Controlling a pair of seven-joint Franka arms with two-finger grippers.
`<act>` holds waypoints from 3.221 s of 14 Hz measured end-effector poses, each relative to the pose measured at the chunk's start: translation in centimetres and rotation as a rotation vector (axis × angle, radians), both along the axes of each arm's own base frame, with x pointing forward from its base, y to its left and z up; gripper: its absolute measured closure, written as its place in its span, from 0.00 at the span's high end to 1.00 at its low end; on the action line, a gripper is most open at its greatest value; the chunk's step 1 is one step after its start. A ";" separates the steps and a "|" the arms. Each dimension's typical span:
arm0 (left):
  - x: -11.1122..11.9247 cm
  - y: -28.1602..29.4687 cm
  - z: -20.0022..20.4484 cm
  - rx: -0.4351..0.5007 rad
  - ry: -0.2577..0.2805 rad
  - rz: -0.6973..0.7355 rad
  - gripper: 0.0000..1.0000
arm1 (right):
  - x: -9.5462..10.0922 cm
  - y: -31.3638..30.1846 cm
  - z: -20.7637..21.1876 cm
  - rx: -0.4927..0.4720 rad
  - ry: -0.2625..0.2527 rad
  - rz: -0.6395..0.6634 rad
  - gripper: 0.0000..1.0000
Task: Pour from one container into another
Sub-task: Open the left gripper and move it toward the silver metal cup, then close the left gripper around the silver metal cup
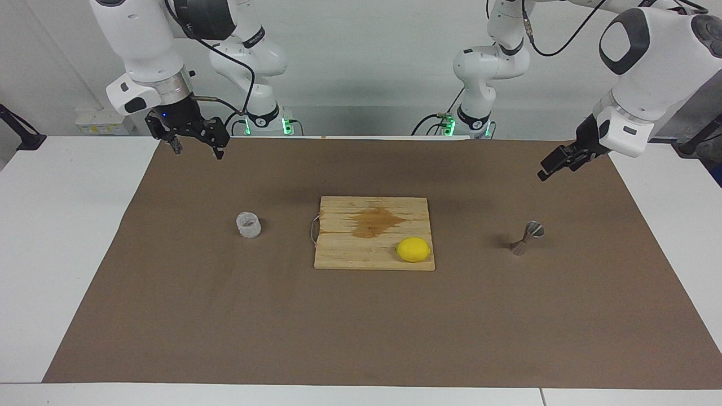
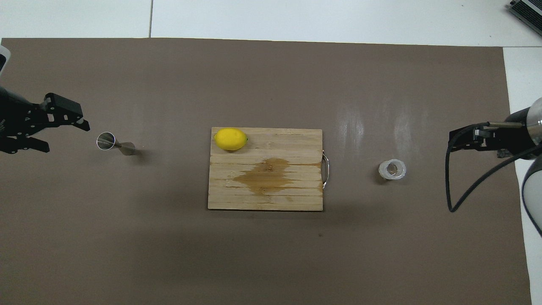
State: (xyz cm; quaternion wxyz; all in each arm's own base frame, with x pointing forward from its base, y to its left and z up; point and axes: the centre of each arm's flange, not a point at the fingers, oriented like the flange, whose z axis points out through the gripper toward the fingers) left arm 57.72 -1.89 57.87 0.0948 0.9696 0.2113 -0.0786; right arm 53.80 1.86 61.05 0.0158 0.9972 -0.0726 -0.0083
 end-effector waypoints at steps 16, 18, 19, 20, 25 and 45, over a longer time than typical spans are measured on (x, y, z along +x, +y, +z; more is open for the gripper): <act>2.5 19.2 -17.7 -0.507 0.457 0.708 1.00 | 0.0 0.0 0.0 0.000 0.000 0.000 1.00; 2.8 19.5 -20.3 -0.547 0.512 0.747 1.00 | 0.0 0.0 0.0 0.000 0.000 0.000 1.00; 3.0 19.4 -21.3 -0.571 0.535 0.760 1.00 | 0.0 0.0 0.0 0.000 0.000 0.000 1.00; 3.1 19.3 -22.0 -0.600 0.553 0.776 1.00 | 0.0 0.0 0.0 0.000 0.000 0.000 1.00; 2.2 20.6 -27.1 -0.742 0.653 0.864 1.00 | 0.0 0.0 0.0 0.000 0.000 0.000 1.00; 1.4 15.1 -32.9 -0.966 0.782 0.848 1.00 | 0.0 0.0 0.0 0.000 0.000 0.000 1.00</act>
